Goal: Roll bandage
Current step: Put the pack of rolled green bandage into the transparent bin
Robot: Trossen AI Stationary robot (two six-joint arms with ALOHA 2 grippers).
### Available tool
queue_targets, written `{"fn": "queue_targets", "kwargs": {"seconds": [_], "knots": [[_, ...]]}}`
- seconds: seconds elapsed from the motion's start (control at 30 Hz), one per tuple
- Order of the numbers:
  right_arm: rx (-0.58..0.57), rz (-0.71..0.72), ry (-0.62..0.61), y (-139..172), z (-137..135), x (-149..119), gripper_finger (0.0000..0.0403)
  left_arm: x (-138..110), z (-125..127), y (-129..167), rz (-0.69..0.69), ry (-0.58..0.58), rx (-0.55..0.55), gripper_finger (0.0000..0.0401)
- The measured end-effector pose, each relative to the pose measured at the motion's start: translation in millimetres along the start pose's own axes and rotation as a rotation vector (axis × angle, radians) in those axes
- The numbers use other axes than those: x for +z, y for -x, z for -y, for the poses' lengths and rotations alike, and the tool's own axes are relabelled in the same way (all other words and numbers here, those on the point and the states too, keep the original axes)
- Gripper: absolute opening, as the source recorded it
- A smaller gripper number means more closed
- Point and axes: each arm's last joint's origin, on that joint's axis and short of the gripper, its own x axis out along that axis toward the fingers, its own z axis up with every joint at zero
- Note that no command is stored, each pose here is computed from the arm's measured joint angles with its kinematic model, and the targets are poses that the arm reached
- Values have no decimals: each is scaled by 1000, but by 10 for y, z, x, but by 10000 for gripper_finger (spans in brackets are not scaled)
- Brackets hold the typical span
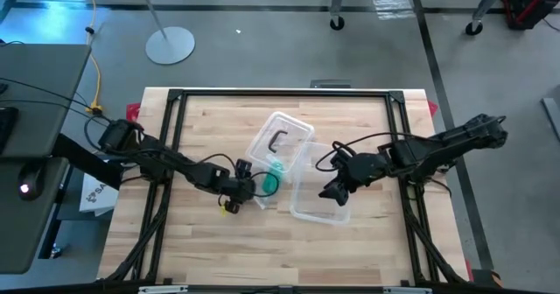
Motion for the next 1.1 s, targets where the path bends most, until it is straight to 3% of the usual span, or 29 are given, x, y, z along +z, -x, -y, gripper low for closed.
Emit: {"fn": "queue_targets", "kwargs": {"seconds": [0.1,0.23,0.3,0.4,0.63,0.87,0.97,1.1], "knots": [[24,-5,-26,2,-36,-25,206,69,-6,-7,1,72,-19,172],[54,11,-31,62,-136,-24,206,144,-47,20,7,174,-62,47],[64,47,-32,113,-212,-18,206,191,-93,83,5,224,-89,14],[94,106,-2,227,-360,4,206,268,-139,256,-14,254,-120,11],[95,164,116,656,-634,166,206,561,-439,1147,22,346,-393,3],[-113,403,287,1431,-783,409,206,898,-1070,2037,370,735,-447,1],[-144,472,356,1753,-824,482,206,1129,-1286,2155,562,806,-450,1],[-172,544,419,2095,-836,542,206,1511,-1495,1991,709,841,-439,1]]}}
